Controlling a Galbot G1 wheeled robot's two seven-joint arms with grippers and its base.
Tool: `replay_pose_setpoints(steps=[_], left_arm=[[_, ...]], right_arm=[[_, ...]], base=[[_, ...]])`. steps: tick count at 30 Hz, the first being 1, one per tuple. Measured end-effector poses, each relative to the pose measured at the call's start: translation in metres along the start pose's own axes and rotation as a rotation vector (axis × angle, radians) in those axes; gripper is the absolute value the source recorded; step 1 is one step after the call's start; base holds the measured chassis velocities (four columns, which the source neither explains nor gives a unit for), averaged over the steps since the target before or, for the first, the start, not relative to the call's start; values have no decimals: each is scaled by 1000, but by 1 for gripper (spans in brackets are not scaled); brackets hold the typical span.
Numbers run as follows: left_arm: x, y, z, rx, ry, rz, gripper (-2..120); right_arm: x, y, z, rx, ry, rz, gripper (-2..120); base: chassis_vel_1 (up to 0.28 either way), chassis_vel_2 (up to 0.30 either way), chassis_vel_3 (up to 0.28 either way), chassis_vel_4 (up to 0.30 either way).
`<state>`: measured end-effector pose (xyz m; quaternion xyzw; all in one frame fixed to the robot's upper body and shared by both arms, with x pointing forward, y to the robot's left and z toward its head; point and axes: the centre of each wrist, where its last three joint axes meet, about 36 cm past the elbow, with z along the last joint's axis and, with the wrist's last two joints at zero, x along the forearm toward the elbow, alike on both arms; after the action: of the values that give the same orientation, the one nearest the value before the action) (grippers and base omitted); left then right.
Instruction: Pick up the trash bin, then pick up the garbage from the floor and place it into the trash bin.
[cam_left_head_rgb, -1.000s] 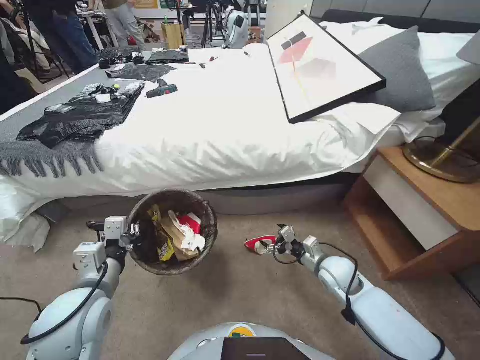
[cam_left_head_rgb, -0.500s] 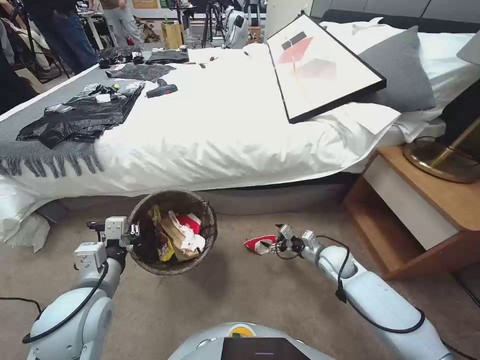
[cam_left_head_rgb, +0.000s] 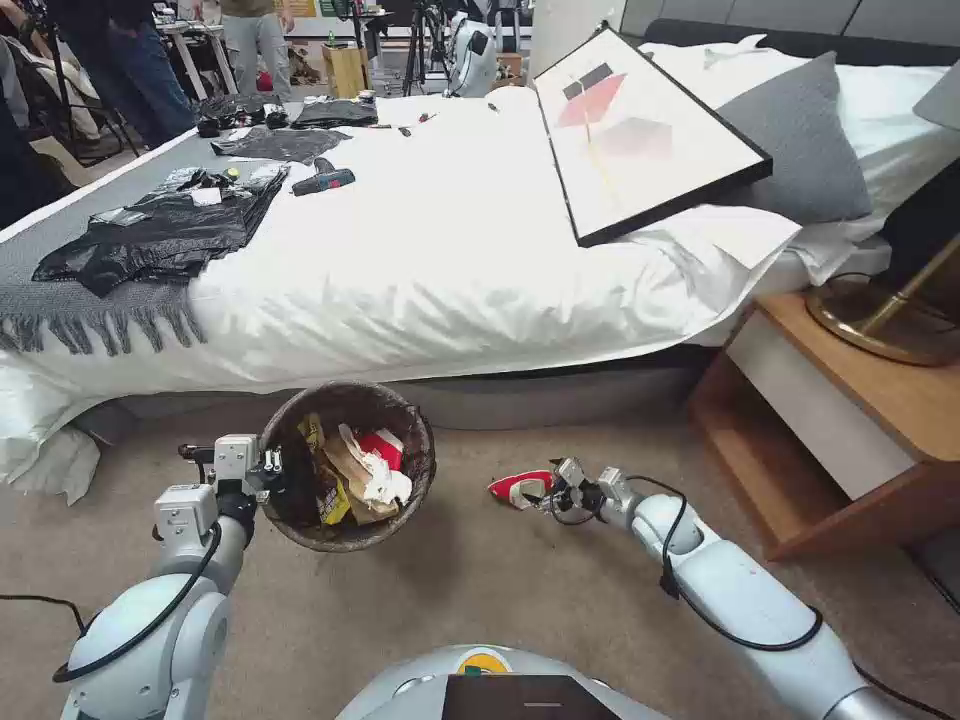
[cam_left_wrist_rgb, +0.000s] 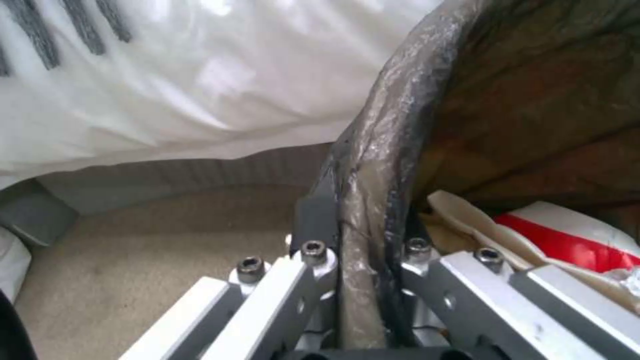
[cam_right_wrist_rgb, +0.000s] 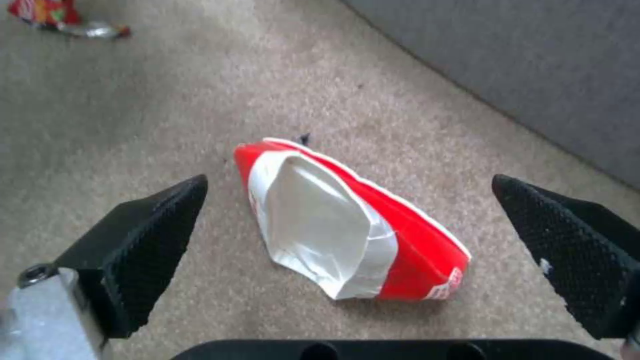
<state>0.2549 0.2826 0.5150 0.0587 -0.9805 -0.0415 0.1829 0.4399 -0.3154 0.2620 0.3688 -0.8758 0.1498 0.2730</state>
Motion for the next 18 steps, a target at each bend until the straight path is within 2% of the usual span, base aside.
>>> replay_pose_setpoints(steps=[18], left_arm=[[-4, 1, 3, -5, 10, 1, 3]], right_arm=[[-53, 2, 34, 1, 62, -36, 100]], base=[[0, 0, 0, 0]])
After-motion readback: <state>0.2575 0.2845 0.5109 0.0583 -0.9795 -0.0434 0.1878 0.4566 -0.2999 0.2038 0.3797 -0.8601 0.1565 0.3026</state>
